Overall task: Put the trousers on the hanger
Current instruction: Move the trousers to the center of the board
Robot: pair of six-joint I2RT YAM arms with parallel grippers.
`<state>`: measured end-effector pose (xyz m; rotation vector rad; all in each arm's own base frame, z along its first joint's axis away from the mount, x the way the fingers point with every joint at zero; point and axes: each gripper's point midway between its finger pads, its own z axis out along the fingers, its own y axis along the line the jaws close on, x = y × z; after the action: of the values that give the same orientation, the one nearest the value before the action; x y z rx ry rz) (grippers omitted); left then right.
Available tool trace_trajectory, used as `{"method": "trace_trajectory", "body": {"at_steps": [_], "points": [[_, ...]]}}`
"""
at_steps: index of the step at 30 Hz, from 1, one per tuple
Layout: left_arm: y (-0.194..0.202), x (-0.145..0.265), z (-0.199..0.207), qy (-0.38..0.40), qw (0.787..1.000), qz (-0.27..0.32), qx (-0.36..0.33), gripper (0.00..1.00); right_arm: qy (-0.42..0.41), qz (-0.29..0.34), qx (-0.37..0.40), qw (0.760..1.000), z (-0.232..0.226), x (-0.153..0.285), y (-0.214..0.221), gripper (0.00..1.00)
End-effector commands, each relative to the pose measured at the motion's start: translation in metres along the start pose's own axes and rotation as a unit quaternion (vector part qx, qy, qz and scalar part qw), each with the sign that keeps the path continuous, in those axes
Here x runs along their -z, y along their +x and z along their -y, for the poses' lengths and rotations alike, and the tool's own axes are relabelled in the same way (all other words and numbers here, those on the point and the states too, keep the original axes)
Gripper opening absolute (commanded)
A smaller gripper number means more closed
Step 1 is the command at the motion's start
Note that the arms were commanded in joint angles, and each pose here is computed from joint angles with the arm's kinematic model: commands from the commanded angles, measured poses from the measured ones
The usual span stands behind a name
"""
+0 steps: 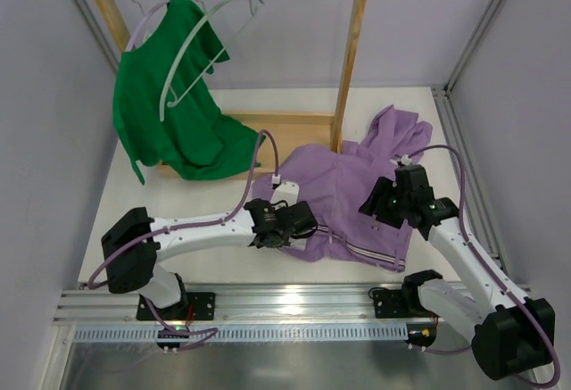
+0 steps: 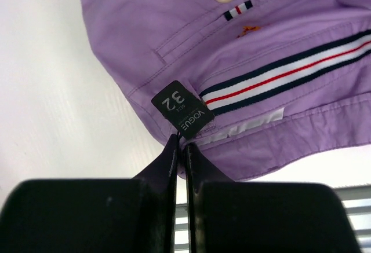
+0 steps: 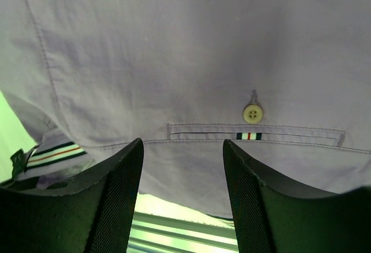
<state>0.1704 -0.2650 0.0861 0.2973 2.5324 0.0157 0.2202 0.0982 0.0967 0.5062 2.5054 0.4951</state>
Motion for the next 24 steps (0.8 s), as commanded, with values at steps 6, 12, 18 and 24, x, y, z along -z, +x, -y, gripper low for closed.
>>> {"method": "trace_trajectory", "body": {"at_steps": [6, 12, 18, 24], "points": [[0.001, 0.005, -0.047, -0.072, 0.996, 0.024, 0.039, 0.00, -0.080, -0.001, 0.081, 0.993, -0.040, 0.017, -0.004, 0.61], [0.016, 0.007, -0.071, -0.098, 0.993, 0.018, 0.057, 0.00, -0.079, -0.026, 0.106, 0.991, -0.051, 0.009, 0.016, 0.62], [0.027, 0.013, -0.072, -0.070, 0.994, 0.005, 0.081, 0.45, -0.073, -0.023, 0.107, 0.991, -0.052, 0.003, 0.017, 0.62], [0.019, 0.026, -0.041, 0.054, 0.989, 0.005, 0.139, 0.81, -0.100, -0.013, 0.113, 0.988, -0.067, 0.010, 0.009, 0.62]]}}
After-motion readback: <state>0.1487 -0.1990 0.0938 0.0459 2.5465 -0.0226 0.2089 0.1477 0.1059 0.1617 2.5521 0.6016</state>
